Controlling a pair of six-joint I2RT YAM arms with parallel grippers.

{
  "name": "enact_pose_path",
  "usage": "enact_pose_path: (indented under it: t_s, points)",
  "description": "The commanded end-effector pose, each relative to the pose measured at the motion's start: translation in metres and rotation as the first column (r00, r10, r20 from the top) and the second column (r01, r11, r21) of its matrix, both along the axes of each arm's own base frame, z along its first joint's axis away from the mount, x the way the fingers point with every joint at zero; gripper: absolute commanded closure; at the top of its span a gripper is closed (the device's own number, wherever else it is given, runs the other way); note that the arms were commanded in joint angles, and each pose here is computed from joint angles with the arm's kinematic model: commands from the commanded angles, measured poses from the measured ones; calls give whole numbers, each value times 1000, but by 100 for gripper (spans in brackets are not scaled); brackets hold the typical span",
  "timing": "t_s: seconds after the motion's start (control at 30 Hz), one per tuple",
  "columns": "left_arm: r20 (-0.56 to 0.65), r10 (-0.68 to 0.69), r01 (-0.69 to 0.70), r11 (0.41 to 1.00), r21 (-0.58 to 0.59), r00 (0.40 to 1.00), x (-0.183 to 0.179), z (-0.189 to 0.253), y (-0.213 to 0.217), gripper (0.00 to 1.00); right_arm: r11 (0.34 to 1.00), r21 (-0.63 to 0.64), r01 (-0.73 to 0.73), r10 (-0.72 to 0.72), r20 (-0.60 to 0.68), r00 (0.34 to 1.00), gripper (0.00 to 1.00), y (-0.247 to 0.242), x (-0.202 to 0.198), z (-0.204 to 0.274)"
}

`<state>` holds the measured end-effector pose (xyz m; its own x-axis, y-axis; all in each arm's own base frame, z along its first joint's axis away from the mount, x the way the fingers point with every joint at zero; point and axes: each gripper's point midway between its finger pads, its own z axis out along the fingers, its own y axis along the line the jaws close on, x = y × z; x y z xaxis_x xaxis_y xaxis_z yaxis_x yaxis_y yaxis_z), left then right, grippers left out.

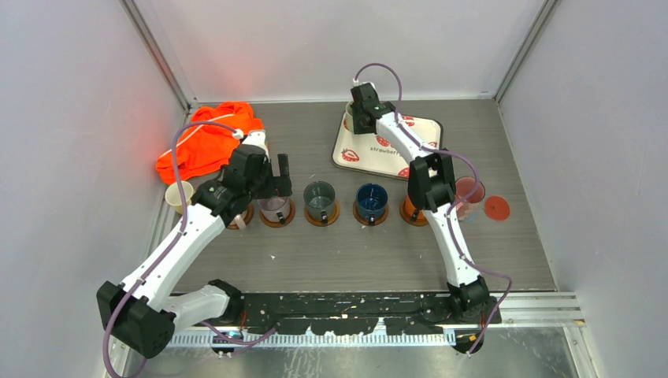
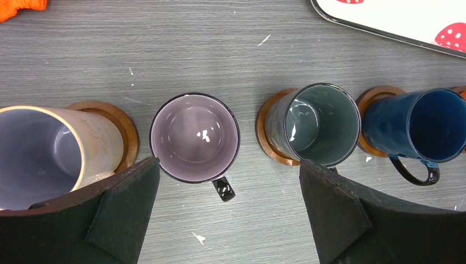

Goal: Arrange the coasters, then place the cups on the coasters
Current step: Pick up the cup from the tray.

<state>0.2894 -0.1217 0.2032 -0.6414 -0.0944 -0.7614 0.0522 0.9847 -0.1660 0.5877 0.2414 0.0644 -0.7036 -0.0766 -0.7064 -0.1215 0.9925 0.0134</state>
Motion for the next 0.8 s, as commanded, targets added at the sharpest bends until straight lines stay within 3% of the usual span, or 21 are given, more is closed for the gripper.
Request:
enact_pose_path:
  t_s: [0.0, 0.3, 0.77]
  points:
    - [43, 10, -10, 1000, -10, 999, 7, 12, 0, 0, 1000, 31, 4, -7, 115, 993, 100, 5, 5, 66]
    - [47, 10, -9, 1000, -14, 999, 7, 13, 0, 0, 996, 82, 38, -54, 201, 978, 99, -1, -1, 119]
    - [49, 10, -9, 1000, -15, 999, 6, 14, 0, 0, 990, 98, 104, -124, 232, 965, 99, -22, -25, 157]
